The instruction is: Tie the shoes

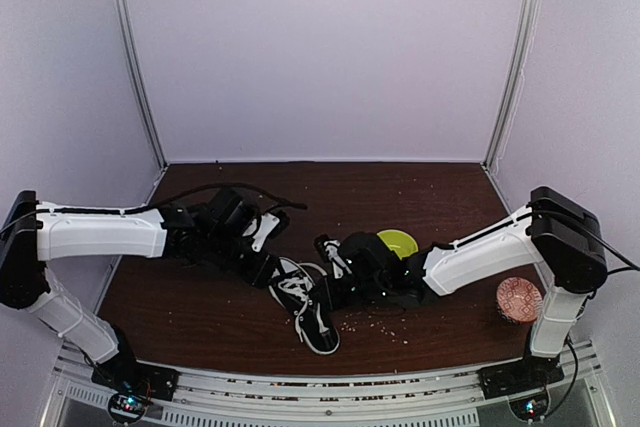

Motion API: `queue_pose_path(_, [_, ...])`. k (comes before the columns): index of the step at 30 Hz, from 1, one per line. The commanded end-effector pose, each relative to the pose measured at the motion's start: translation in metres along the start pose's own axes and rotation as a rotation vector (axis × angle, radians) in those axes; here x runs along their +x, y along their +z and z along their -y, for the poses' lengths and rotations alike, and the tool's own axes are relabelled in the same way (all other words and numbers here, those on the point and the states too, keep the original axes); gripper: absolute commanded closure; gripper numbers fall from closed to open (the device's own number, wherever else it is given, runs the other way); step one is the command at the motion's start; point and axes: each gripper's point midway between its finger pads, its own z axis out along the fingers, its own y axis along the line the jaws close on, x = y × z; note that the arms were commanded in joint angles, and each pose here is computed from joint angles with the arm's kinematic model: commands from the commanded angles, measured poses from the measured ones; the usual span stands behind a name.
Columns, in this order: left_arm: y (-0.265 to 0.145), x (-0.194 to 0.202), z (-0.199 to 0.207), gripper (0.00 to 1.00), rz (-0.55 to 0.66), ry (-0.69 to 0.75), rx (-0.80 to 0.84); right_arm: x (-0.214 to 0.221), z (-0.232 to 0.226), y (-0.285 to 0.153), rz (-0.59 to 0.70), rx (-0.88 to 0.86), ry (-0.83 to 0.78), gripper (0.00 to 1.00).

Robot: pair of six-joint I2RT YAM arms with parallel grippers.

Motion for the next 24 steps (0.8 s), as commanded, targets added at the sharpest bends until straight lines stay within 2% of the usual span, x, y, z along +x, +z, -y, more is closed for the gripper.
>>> queue_pose_path(1, [0.000,-0.014,0.006,0.47,0.144,-0.292,0.079,-0.005,0.002,-0.006,0.022,0.015,0.009,1.00])
queue_pose_path(4, [0.002,-0.015,0.019,0.50,0.195,-0.370,0.176,-0.003,0.002,-0.005,0.018,0.011,0.008,1.00])
queue_pose_path(7, [0.011,-0.010,0.025,0.57,0.167,-0.416,0.211,-0.004,0.001,-0.004,0.018,0.003,0.009,1.00])
queue_pose_path(12, [0.022,-0.008,0.037,0.57,0.135,-0.500,0.301,-0.005,0.000,-0.005,0.021,-0.003,0.010,1.00])
queue_pose_path(18, [0.036,0.003,0.037,0.58,0.053,-0.565,0.284,-0.005,0.000,-0.004,0.023,-0.006,0.012,1.00])
queue_pose_path(24, [0.030,0.010,0.032,0.57,0.044,-0.586,0.203,-0.004,-0.001,-0.003,0.021,-0.012,0.013,1.00])
